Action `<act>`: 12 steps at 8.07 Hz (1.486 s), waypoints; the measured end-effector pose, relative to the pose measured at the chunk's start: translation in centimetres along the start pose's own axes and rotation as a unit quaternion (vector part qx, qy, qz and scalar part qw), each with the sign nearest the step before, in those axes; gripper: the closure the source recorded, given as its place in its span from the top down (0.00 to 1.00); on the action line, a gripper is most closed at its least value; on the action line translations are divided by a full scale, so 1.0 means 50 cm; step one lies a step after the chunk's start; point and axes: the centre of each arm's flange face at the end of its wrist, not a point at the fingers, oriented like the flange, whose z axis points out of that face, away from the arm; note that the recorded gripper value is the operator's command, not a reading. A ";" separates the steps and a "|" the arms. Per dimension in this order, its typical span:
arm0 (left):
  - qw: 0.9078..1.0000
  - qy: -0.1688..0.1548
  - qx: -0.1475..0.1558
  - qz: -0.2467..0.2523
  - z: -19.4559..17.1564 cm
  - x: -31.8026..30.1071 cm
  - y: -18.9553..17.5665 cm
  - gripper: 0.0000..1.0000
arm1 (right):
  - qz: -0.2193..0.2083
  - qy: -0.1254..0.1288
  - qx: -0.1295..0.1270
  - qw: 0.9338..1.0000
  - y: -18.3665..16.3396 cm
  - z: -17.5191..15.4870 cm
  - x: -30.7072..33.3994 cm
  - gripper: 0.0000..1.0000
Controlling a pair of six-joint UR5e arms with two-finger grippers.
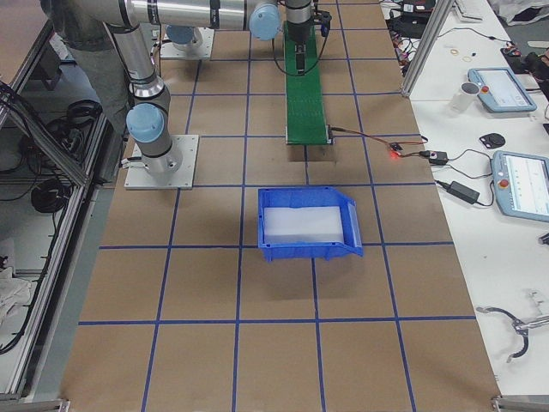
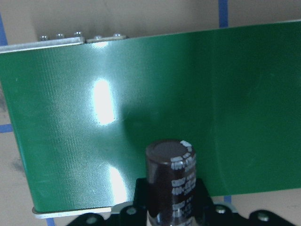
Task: Move capacitor from left to right
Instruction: 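Lower the capacitor onto the green belt and open the left gripper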
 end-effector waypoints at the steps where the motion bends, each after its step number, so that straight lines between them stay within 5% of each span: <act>1: 1.000 0.000 -0.005 -0.003 0.009 0.000 0.001 0.00 | 0.000 0.000 0.000 1.000 0.000 0.000 0.000 1.00; 6: 1.000 0.005 -0.024 -0.006 0.059 -0.002 -0.013 0.02 | 0.000 0.000 0.000 1.000 0.000 0.000 0.000 1.00; 7: 1.000 0.005 -0.027 -0.006 0.066 -0.002 -0.016 0.75 | 0.000 0.000 0.000 1.000 0.000 0.000 0.000 1.00; 8: 1.000 0.006 -0.028 -0.007 0.071 -0.002 -0.018 1.00 | 0.000 0.000 0.000 1.000 0.000 0.000 0.000 1.00; 12: 1.000 0.000 -0.008 -0.006 0.048 -0.006 -0.021 1.00 | 0.000 0.000 0.000 1.000 0.000 0.000 0.000 1.00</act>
